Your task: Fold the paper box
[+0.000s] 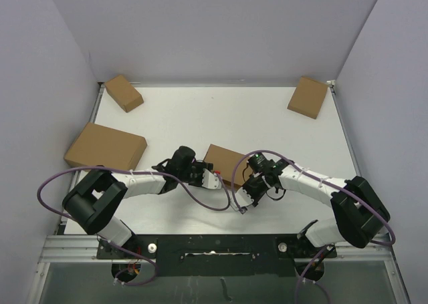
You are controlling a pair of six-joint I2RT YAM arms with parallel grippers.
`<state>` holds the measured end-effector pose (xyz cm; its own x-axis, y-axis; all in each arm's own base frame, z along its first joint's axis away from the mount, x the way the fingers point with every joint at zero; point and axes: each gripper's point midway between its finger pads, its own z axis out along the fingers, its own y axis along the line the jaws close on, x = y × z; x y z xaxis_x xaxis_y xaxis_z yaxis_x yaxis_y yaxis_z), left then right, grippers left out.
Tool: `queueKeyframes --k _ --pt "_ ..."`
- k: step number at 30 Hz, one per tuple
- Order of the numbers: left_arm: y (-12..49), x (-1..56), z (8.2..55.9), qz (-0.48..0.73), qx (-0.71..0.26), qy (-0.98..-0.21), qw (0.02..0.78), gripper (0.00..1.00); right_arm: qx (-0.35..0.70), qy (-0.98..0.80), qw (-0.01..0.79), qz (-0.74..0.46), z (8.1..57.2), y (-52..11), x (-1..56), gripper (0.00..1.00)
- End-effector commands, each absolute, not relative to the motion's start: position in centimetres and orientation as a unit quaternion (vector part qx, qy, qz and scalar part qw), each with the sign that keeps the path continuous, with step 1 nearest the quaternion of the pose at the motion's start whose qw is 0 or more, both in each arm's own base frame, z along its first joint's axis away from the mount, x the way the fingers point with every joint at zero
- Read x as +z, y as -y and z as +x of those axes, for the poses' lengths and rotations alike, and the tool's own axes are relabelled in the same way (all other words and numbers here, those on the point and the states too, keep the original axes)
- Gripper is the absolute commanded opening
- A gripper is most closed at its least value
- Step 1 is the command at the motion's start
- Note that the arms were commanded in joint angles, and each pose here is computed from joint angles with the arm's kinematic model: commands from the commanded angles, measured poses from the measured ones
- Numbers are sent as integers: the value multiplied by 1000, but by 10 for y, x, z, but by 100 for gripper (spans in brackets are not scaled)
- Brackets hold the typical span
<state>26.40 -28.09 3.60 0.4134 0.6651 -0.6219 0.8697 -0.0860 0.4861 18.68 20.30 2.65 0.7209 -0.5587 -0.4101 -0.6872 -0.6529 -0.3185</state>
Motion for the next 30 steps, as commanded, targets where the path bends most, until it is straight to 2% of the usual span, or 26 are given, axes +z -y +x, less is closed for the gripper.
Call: queueKeyframes --k 1,16,22,30 --pt "295 34 251 736 -167 -511 411 38 118 -321 264 -902 208 -220 42 3" --pt "296 33 250 737 -171 -511 407 38 114 -339 273 -893 218 -210 53 6" --pt "296 34 251 737 -171 -512 408 38 113 -343 298 -884 220 -212 64 16" --pt "297 35 252 735 -172 -514 408 38 126 -350 336 -865 218 -210 86 25"
